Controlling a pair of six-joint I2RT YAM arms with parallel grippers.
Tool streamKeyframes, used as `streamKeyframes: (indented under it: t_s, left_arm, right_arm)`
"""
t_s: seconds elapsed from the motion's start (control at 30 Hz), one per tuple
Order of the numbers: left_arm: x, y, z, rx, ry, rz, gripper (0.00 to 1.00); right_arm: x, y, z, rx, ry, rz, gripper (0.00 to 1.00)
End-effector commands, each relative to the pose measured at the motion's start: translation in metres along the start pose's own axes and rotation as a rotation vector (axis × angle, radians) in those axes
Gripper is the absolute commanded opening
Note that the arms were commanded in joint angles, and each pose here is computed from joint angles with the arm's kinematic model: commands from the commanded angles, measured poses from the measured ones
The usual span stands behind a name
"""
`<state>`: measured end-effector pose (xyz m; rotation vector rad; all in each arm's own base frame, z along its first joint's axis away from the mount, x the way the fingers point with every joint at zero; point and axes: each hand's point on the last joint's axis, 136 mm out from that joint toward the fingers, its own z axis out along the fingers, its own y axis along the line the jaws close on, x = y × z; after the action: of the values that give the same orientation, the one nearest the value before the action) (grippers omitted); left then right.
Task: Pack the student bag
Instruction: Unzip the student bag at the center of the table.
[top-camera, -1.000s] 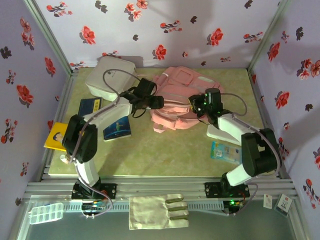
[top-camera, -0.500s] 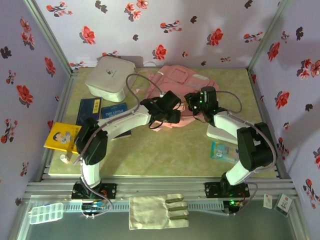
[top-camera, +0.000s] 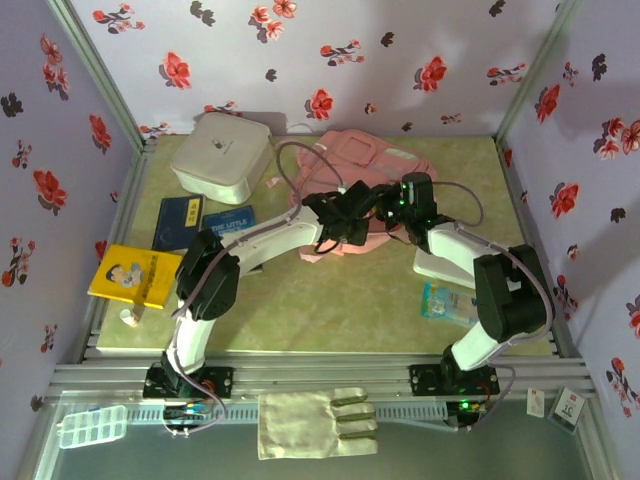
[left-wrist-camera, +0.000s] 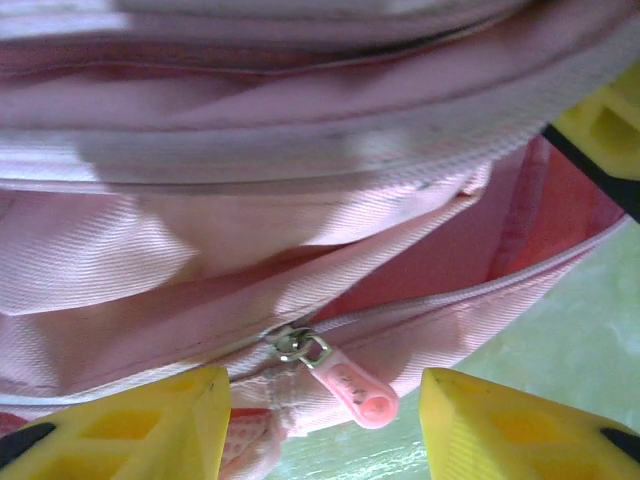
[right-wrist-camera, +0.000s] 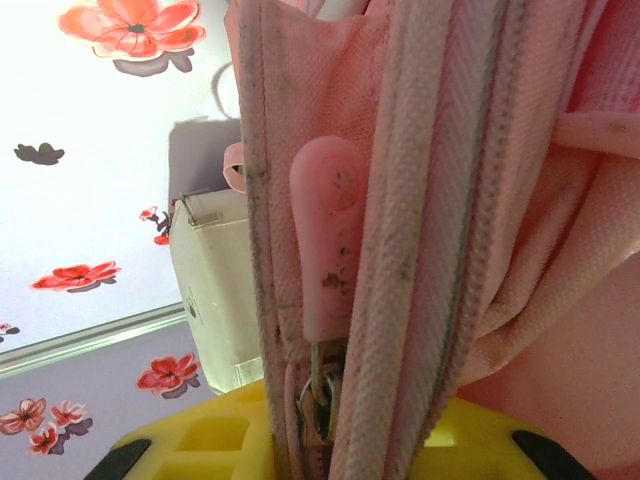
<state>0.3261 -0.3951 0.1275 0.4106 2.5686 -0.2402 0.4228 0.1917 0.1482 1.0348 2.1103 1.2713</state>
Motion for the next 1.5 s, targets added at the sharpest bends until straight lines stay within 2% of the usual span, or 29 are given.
streamKeyframes:
  t_s: [0.0, 0.23, 0.37, 0.67, 0.73, 0.87, 1.07, 1.27, 1.47]
  left_arm:
    - [0.008, 0.007, 0.006, -0.076, 0.030, 0.048, 0.53]
    - [0.016, 0.023, 0.015, -0.164, 0.045, 0.030, 0.50]
    - [0.014, 0.031, 0.013, -0.204, 0.034, 0.010, 0.45]
    - [0.003, 0.027, -0.002, -0.171, -0.007, -0.014, 0.35]
    - [0.004, 0.022, 0.001, -0.146, -0.001, -0.012, 0.35]
    - [0.005, 0.013, 0.008, -0.103, 0.010, -0.001, 0.43]
    - [0.008, 0.020, 0.019, -0.159, 0.020, 0.010, 0.47]
    - [0.003, 0.036, 0.017, -0.252, -0.003, -0.001, 0.38]
    - [-0.008, 0.031, -0.002, -0.218, -0.033, -0.017, 0.29]
  right_arm:
    - [0.010, 0.040, -0.004, -0.132, 0.042, -0.041, 0.24]
    - [0.006, 0.036, -0.003, -0.125, 0.036, -0.033, 0.24]
    - [0.005, 0.036, -0.004, -0.126, 0.031, -0.033, 0.24]
    - [0.005, 0.034, -0.003, -0.120, 0.035, -0.036, 0.24]
    - [0.005, 0.034, -0.003, -0.121, 0.034, -0.036, 0.24]
    - [0.005, 0.034, -0.004, -0.123, 0.032, -0.037, 0.24]
    - [0.006, 0.036, -0.005, -0.138, 0.040, -0.023, 0.24]
    - [0.006, 0.039, -0.008, -0.152, 0.045, -0.017, 0.24]
    - [0.001, 0.032, -0.008, -0.129, 0.029, -0.022, 0.25]
